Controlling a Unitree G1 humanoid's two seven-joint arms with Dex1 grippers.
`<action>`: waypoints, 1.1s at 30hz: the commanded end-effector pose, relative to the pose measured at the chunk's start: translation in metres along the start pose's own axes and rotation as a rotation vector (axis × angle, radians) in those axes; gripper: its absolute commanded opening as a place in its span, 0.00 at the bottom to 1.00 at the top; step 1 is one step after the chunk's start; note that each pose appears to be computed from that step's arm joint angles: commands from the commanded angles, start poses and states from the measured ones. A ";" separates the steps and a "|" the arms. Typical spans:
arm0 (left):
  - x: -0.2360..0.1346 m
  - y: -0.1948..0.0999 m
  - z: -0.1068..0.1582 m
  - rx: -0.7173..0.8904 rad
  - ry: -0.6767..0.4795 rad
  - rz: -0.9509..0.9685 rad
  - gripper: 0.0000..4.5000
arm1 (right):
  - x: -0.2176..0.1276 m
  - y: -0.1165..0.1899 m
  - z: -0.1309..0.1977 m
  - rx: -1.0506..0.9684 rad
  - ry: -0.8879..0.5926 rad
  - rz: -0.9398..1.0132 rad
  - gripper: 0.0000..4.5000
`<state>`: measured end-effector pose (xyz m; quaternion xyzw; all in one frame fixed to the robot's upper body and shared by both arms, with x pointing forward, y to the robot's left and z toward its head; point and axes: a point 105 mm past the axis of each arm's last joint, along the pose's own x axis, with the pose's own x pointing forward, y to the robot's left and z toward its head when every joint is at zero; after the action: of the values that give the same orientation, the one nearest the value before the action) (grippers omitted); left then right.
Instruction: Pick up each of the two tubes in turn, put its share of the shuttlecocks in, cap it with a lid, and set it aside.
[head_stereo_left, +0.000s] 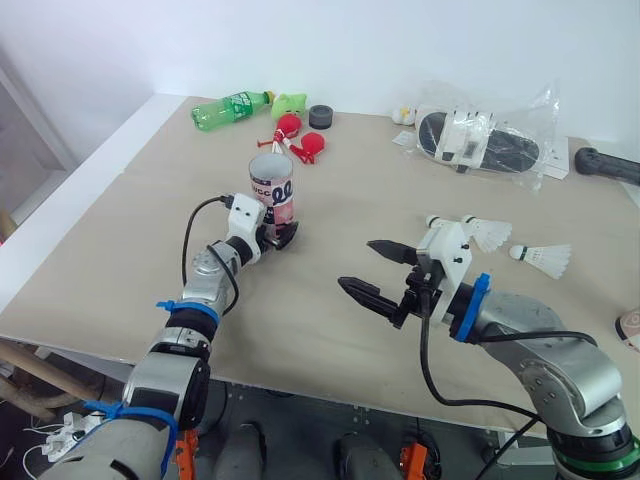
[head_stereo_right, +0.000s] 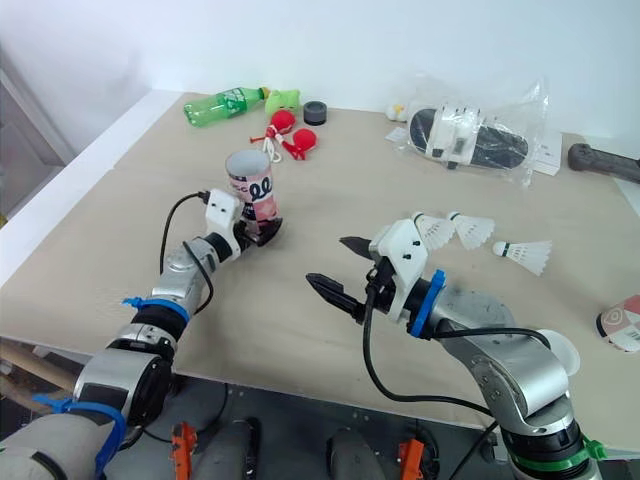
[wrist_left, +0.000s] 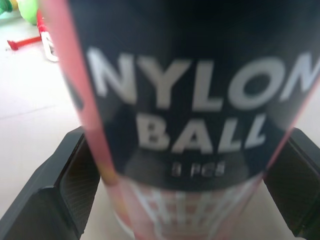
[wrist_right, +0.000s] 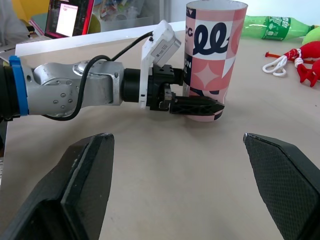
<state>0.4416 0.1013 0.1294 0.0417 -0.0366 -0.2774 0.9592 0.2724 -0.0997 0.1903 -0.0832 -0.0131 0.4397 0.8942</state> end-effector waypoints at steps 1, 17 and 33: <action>0.004 0.005 0.015 0.018 -0.054 0.008 1.00 | -0.001 0.006 0.011 -0.042 -0.034 0.005 0.99; -0.010 -0.008 0.032 0.067 -0.139 -0.185 0.69 | -0.021 -0.028 0.022 0.030 -0.131 -0.177 1.00; -0.107 -0.046 0.046 0.479 0.336 -0.808 0.69 | -0.056 -0.108 -0.044 0.019 0.106 -0.777 1.00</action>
<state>0.3270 0.1161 0.1472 0.2787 0.0663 -0.5920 0.7533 0.3209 -0.2132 0.1580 -0.0761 0.0252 0.0834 0.9933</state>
